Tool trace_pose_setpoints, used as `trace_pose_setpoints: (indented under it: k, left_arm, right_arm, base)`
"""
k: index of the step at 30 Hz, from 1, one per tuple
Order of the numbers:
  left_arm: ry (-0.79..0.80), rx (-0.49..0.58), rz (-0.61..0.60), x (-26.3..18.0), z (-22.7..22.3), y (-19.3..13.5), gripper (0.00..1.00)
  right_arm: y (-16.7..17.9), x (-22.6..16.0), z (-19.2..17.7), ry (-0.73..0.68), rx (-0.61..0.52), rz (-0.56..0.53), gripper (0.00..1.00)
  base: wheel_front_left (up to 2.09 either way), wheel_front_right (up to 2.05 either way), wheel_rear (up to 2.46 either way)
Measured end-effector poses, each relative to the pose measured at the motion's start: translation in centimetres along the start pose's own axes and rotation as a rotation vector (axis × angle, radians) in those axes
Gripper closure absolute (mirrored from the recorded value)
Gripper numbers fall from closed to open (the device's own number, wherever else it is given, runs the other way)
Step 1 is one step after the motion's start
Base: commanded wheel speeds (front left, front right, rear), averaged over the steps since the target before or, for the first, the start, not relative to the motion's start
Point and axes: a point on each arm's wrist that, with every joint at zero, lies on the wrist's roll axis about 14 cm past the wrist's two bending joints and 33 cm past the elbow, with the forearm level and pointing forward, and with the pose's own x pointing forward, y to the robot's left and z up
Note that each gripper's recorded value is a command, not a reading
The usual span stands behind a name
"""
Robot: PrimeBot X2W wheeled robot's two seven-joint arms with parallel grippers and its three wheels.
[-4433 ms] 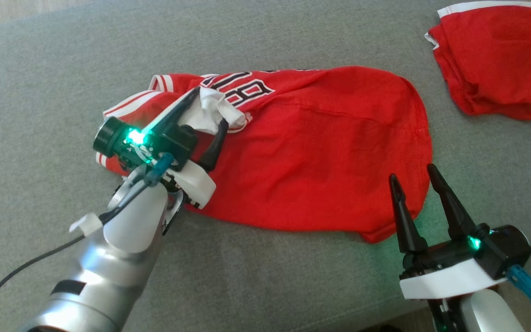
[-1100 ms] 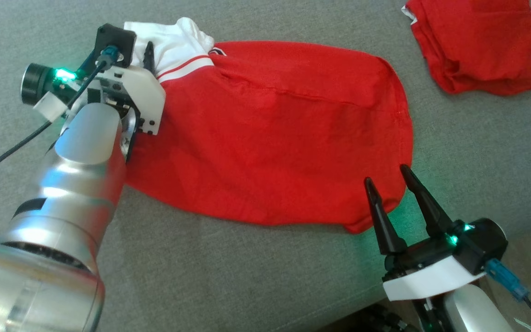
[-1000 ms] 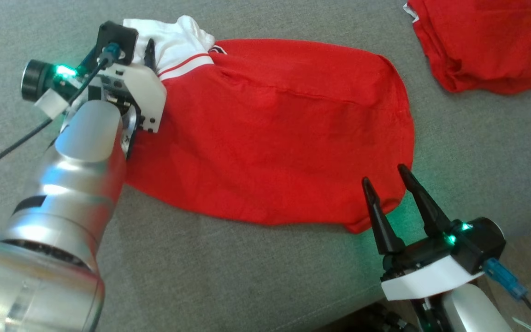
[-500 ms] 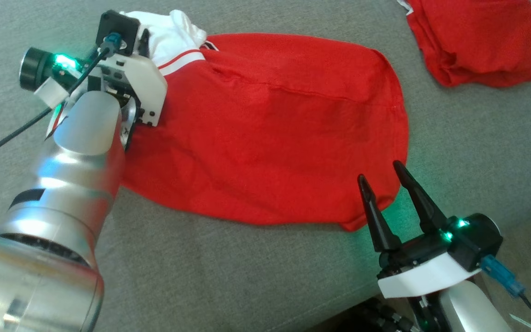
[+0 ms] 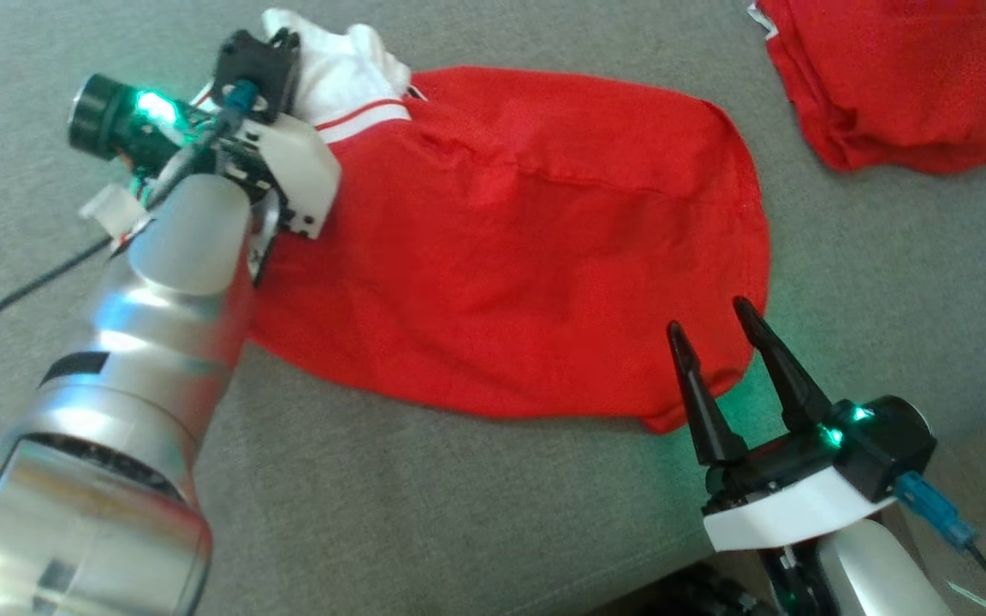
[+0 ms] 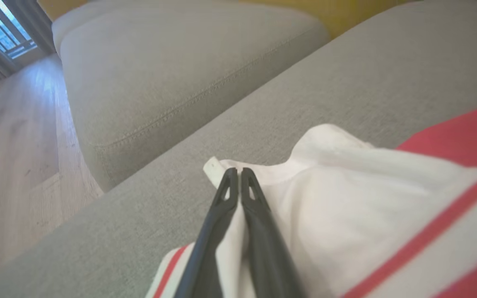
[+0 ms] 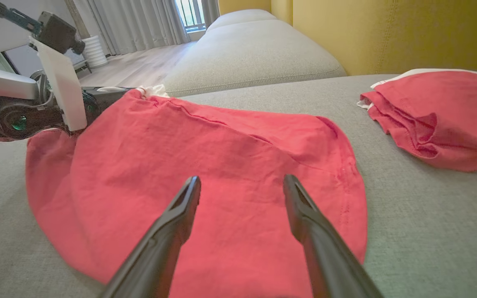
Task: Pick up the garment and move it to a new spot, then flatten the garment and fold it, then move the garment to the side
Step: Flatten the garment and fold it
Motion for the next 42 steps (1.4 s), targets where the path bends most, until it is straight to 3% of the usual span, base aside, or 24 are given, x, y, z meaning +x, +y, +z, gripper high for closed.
trace_pose_setpoints:
  k: [8,15,16,17,18,23,35,38,42]
  left_arm:
    - [-0.206,0.100,-0.033,-3.2,5.0,-1.7,1.00]
    - [-0.253,0.090,-0.131,-7.9,3.3,-7.3,1.00]
    - [-0.251,0.077,-0.143,-8.6,2.7,-8.0,0.88]
    - [-0.241,0.068,-0.154,-9.2,1.9,-8.6,0.58]
    - [-0.229,0.060,-0.169,-9.7,1.1,-9.3,0.00]
    - [-0.225,0.030,-0.156,-11.3,0.0,-10.4,0.00]
    - [-0.355,0.008,-0.056,-12.0,4.9,-8.3,0.00]
    - [-0.371,0.013,-0.098,-12.0,5.9,-9.6,0.00]
    - [-0.282,0.033,-0.180,-12.1,3.5,-12.3,0.00]
  right_arm:
    - [1.0,0.0,1.8,-0.064,0.004,0.037,0.00]
    - [2.4,-1.3,1.9,-0.075,0.021,0.072,0.00]
    - [2.6,-1.3,1.9,-0.077,0.022,0.077,0.00]
    - [2.7,-1.3,1.9,-0.079,0.022,0.081,0.00]
    - [2.8,-1.2,2.0,-0.082,0.022,0.086,0.00]
    - [3.3,-1.1,2.5,-0.097,0.021,0.104,0.00]
    - [3.1,-1.4,2.8,-0.111,0.019,0.098,0.00]
    - [2.8,-1.5,2.8,-0.109,0.020,0.085,0.00]
    - [2.5,-1.6,2.6,-0.103,0.023,0.074,0.00]
  base:
    - [0.00,0.00,0.00]
    - [0.00,0.00,0.00]
    - [0.00,0.00,0.00]
    - [0.00,0.00,0.00]
    - [0.00,0.00,0.00]
    - [0.00,0.00,0.00]
    - [0.00,0.00,0.00]
    - [0.00,0.00,0.00]
    - [0.00,0.00,0.00]
